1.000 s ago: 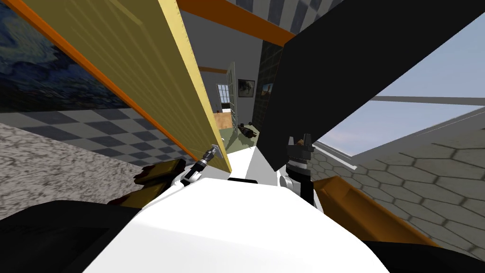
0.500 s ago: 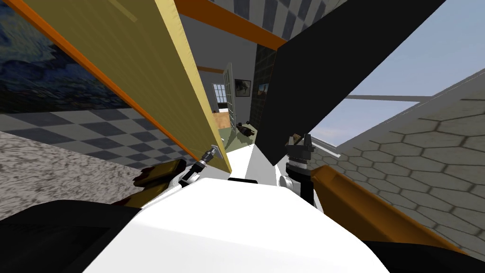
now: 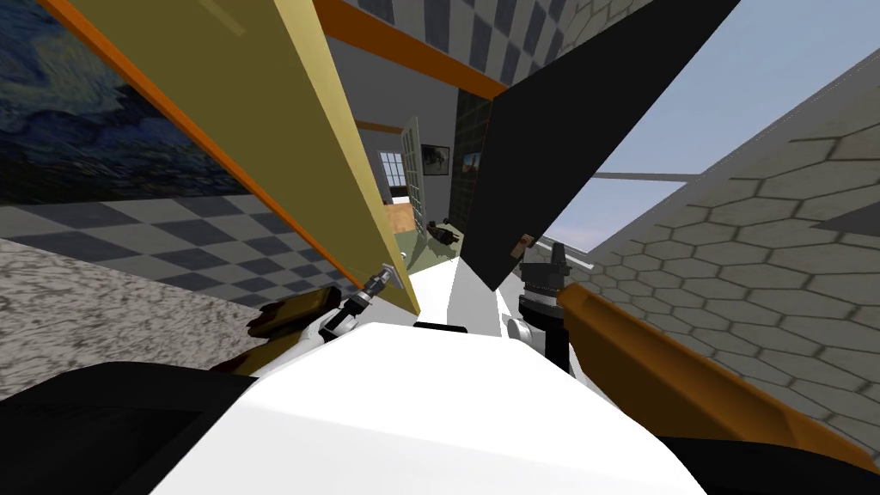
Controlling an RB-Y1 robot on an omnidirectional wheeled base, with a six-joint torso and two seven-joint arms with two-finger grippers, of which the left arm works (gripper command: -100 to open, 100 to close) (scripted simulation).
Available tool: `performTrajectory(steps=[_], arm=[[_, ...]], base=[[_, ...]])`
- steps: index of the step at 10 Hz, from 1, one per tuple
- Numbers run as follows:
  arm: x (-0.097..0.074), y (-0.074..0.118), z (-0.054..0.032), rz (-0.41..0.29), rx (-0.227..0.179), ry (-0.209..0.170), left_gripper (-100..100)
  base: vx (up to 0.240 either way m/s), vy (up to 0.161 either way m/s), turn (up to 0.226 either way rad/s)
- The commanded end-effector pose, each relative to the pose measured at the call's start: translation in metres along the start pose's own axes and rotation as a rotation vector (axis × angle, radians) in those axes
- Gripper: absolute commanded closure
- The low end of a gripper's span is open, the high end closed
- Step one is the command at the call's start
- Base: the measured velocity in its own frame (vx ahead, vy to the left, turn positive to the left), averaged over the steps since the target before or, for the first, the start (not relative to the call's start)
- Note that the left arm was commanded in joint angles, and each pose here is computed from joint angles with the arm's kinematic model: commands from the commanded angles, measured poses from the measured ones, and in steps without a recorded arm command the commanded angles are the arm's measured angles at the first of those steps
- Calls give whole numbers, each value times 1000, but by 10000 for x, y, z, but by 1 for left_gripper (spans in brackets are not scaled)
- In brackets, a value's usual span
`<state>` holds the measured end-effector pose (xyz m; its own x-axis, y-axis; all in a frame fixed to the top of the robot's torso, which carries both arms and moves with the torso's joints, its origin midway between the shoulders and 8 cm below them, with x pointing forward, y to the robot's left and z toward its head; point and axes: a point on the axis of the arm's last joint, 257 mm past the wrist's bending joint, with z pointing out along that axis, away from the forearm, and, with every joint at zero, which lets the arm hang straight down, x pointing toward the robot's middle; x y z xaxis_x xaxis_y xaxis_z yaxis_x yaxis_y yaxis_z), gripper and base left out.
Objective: Pull the door open
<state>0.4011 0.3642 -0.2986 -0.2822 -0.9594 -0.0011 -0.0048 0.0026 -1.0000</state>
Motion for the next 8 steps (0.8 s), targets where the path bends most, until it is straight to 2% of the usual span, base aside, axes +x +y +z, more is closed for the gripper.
performTrajectory(steps=[1,4,8], arm=[[-3,-18,-27,-1,5,11,100],[16,14,-76,-3,-2,24,100],[6,2,-139,-2,1,46,100]], base=[[-186,100,-103],[-118,78,-87],[-170,121,-147]])
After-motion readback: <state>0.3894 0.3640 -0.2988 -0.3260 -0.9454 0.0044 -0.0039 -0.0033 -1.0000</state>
